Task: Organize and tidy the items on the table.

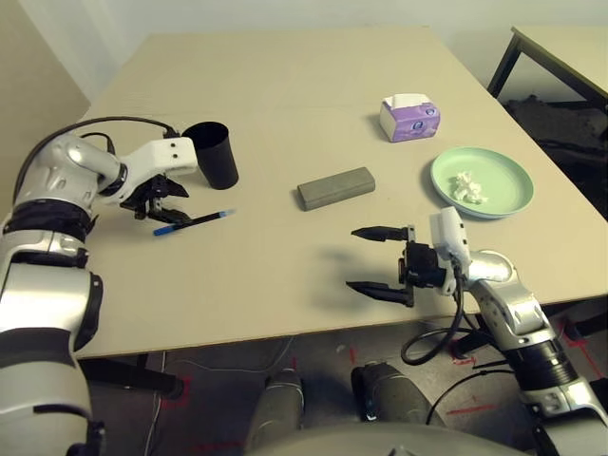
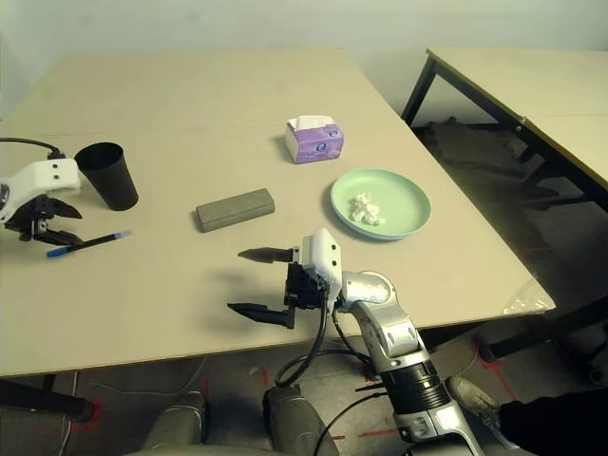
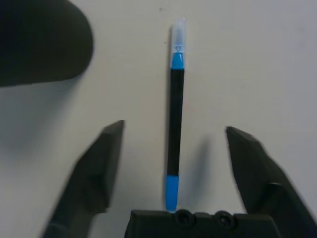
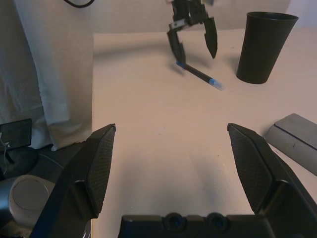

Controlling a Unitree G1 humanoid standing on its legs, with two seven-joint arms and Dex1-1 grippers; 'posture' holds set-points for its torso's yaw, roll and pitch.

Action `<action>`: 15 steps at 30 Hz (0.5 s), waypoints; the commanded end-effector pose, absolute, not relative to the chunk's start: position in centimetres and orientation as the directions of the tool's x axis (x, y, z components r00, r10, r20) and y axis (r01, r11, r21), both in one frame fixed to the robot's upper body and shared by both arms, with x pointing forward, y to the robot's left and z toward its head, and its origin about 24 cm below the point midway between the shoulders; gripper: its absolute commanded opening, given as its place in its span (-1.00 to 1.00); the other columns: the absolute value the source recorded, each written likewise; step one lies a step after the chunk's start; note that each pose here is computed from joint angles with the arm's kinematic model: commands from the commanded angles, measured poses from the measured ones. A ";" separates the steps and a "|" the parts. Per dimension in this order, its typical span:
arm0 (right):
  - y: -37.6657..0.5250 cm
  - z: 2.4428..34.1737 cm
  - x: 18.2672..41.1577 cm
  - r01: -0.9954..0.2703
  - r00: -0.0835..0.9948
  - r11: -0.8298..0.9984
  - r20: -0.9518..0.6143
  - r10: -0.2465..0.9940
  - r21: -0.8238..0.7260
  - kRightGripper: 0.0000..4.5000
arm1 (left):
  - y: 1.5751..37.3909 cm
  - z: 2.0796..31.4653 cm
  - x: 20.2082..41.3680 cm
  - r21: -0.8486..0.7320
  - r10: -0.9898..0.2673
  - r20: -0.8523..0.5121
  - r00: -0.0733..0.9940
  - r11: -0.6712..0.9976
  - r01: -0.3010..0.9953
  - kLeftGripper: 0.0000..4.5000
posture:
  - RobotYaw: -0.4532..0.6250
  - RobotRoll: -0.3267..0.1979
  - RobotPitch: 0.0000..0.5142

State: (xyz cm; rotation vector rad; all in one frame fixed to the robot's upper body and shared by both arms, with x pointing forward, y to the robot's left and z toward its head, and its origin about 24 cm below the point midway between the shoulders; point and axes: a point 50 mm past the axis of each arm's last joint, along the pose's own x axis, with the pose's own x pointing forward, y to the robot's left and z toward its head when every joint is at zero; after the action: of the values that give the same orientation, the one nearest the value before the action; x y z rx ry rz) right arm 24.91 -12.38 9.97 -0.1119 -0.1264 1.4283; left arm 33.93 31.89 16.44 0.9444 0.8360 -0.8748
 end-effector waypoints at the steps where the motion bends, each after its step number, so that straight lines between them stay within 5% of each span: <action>1: -12.3 9.9 24.6 -0.980 0.131 0.131 0.010 0.991 -0.151 1.00 | 31.6 15.6 34.1 0.307 -0.235 -0.891 0.388 0.317 0.897 0.99 | -0.39 0.25 -0.66; 8: -12.4 9.8 24.4 -0.980 0.133 0.133 0.009 0.991 -0.149 1.00 | 31.2 14.4 34.2 0.283 -0.236 -0.902 0.361 0.308 0.908 0.99 | -0.41 0.25 -0.66; 11: -12.3 9.8 24.2 -0.980 0.134 0.134 0.009 0.991 -0.146 1.00 | 31.3 14.0 34.0 0.261 -0.252 -0.904 0.346 0.317 0.912 0.73 | -0.41 0.25 -0.66; 15: -12.3 9.8 24.2 -0.981 0.133 0.134 0.010 0.991 -0.144 1.00 | 31.5 13.9 33.8 0.258 -0.255 -0.903 0.346 0.321 0.911 0.11 | -0.41 0.25 -0.66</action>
State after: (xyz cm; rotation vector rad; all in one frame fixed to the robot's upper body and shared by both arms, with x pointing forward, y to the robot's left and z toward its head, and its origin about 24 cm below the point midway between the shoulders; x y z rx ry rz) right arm 24.50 -12.44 10.03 -0.1176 -0.1277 1.4211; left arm 34.01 31.29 14.35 0.9267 0.8724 -0.9186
